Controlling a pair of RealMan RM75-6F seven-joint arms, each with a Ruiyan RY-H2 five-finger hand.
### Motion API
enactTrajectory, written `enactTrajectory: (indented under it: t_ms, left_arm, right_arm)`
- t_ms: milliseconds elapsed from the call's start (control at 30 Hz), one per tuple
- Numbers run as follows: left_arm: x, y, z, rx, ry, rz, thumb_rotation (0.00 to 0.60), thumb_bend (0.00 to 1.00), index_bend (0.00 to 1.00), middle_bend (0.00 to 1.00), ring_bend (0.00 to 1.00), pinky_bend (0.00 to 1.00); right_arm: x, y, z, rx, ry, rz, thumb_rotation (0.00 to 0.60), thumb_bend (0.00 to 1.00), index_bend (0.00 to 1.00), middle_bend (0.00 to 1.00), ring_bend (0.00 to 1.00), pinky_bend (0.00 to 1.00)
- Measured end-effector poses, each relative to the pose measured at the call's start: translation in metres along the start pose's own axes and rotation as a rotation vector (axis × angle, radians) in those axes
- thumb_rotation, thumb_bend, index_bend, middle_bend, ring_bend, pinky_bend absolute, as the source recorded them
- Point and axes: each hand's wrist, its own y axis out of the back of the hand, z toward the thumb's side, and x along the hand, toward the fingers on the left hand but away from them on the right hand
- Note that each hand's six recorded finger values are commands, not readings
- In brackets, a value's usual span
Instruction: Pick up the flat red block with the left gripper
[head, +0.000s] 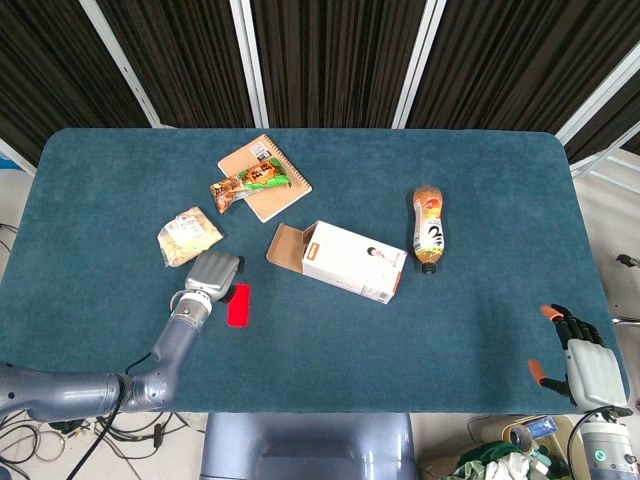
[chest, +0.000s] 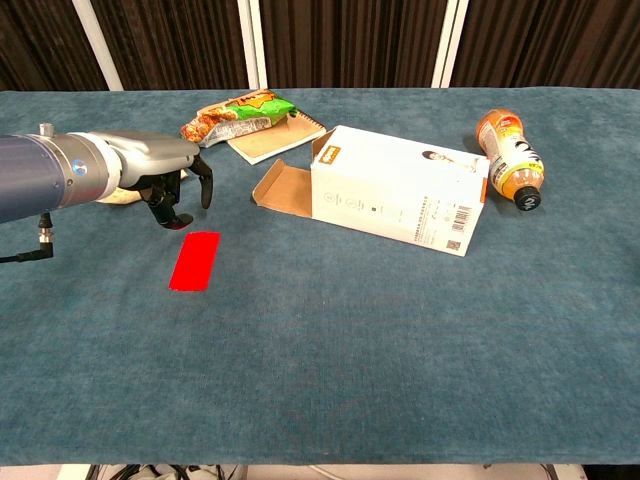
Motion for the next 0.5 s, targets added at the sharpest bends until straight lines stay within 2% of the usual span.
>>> enactTrajectory:
  t_ms: [500]
  left_arm:
    - [0.0026, -0.0011, 0.0003, -0.025, -0.004, 0.006, 0.6, 0.32, 0.39, 1.0, 0.95, 0.91]
  right_arm:
    - [-0.0002, 0.0004, -0.0008, -0.003, -0.005, 0.001, 0.6, 0.24, 0.17, 0.1, 0.15, 0.12]
